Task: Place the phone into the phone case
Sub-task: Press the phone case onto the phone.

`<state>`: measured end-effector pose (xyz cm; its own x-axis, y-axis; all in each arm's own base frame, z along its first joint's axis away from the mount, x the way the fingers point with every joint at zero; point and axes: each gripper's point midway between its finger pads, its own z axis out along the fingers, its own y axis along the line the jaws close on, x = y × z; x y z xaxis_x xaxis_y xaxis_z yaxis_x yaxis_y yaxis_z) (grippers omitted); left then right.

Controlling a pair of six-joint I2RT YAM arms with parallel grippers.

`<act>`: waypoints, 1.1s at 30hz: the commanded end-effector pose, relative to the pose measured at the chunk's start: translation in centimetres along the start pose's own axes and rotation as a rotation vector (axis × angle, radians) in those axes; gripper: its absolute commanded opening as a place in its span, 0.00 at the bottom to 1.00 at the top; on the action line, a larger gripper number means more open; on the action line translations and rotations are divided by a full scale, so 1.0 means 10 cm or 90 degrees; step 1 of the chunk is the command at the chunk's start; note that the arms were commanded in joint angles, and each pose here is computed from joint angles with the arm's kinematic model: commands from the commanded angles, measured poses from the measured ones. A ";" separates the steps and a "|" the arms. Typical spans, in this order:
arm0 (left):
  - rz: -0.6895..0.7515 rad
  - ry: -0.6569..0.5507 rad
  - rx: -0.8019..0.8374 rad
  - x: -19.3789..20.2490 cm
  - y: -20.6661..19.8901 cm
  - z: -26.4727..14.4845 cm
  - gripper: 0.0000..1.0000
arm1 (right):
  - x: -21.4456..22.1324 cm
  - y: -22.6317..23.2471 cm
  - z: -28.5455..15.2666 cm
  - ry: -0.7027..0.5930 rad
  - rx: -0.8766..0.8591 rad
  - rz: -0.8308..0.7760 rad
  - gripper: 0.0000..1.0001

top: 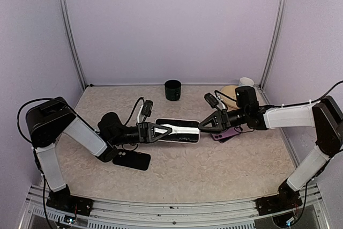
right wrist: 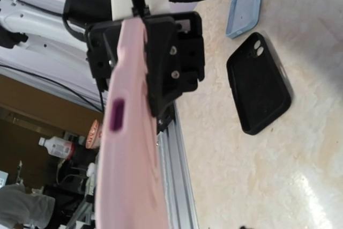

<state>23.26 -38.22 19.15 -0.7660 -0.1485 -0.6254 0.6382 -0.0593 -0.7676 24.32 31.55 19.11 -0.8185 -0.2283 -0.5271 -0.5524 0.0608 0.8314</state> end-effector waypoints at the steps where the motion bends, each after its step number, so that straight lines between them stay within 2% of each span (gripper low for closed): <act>1: 0.080 -0.077 0.074 -0.33 -0.41 -0.06 0.00 | 0.03 0.09 0.01 -0.006 -0.006 -0.016 0.52; 8: 0.080 -0.094 0.066 -0.36 -0.39 -0.07 0.00 | 0.15 0.26 0.12 0.017 -0.038 -0.052 0.51; 12: 0.083 -0.098 0.054 -0.37 -0.36 -0.08 0.00 | 0.17 0.28 0.18 0.025 -0.042 -0.053 0.46; 19: 0.087 -0.094 0.028 -0.36 -0.31 -0.09 0.00 | 0.19 0.27 0.24 0.031 -0.049 -0.045 0.27; 26: 0.090 -0.092 0.022 -0.34 -0.30 -0.09 0.00 | 0.20 0.29 0.28 0.036 -0.052 -0.042 0.13; 30: 0.088 -0.085 0.020 -0.32 -0.29 -0.07 0.00 | 0.18 0.29 0.29 0.035 -0.050 -0.041 0.00; 33: 0.084 -0.080 0.014 -0.30 -0.26 -0.07 0.13 | 0.17 0.25 0.30 0.035 -0.034 -0.041 0.00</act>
<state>24.12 -37.17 20.65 -0.7240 -0.2381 -0.6474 0.6721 -0.0320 -0.7398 21.42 33.56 19.50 -0.7797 -0.2679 -0.5660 -0.5876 0.0007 0.8092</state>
